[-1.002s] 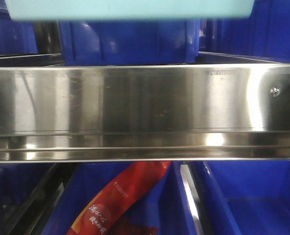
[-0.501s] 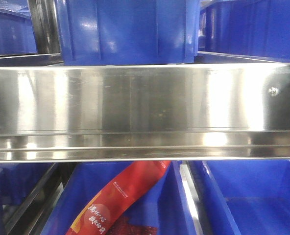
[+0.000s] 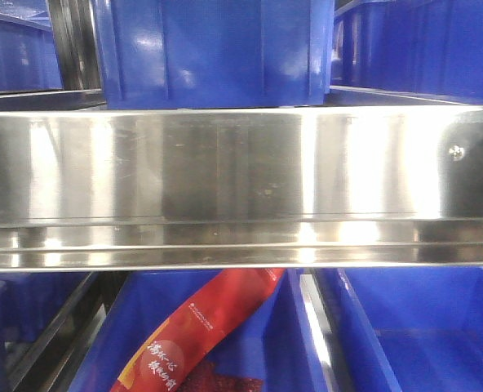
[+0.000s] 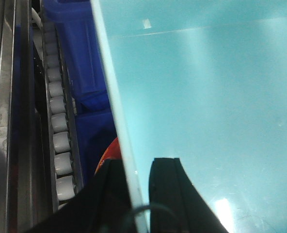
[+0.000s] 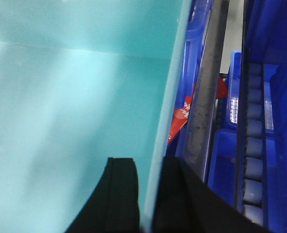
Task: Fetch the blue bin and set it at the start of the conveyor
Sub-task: 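Lift the light-blue bin with both grippers off the shelf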
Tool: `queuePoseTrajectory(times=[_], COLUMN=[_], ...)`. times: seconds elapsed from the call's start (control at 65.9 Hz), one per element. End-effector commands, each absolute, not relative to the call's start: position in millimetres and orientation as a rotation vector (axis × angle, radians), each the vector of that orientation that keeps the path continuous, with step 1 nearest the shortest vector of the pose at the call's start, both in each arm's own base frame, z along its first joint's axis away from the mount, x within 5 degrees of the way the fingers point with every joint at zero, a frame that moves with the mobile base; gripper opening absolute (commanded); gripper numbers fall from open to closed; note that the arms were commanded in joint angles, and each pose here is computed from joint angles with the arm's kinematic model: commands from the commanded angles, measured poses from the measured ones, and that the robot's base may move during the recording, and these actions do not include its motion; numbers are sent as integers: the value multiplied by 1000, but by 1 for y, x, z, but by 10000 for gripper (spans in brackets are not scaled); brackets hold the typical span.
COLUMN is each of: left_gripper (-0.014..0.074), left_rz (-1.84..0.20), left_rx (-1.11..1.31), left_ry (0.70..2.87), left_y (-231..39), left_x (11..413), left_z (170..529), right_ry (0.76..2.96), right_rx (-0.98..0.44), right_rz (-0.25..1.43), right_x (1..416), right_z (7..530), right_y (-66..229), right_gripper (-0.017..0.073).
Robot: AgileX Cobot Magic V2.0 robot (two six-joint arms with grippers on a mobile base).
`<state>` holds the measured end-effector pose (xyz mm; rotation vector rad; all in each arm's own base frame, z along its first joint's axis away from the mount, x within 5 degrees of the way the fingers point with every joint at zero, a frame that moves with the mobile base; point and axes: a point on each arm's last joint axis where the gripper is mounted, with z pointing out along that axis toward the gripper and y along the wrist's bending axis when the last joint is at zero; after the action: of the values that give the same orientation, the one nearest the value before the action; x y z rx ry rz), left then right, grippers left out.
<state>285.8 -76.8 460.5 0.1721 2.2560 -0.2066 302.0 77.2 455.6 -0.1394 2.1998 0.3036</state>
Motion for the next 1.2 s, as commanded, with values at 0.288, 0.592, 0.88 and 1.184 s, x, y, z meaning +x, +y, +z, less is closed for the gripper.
queuePoseTrajectory(times=[0.288, 0.592, 0.88, 1.184], left_gripper=[-111, -111, -111, -111], left_rz=[-177, -177, -177, -177], left_rx=[193, 193, 193, 192], left_ry=[2207, 2207, 2207, 2205], left_y=[-74, -74, -74, -74], left_x=[282, 282, 282, 282], left_z=[469, 469, 469, 469], right_ry=[2130, 2130, 2130, 2130], right_rx=[-160, -160, -160, -160], right_rz=[252, 252, 252, 252], right_x=[299, 299, 299, 299], right_z=[466, 466, 466, 466], right_y=[72, 72, 72, 72], right_gripper=[-151, -151, -151, -151])
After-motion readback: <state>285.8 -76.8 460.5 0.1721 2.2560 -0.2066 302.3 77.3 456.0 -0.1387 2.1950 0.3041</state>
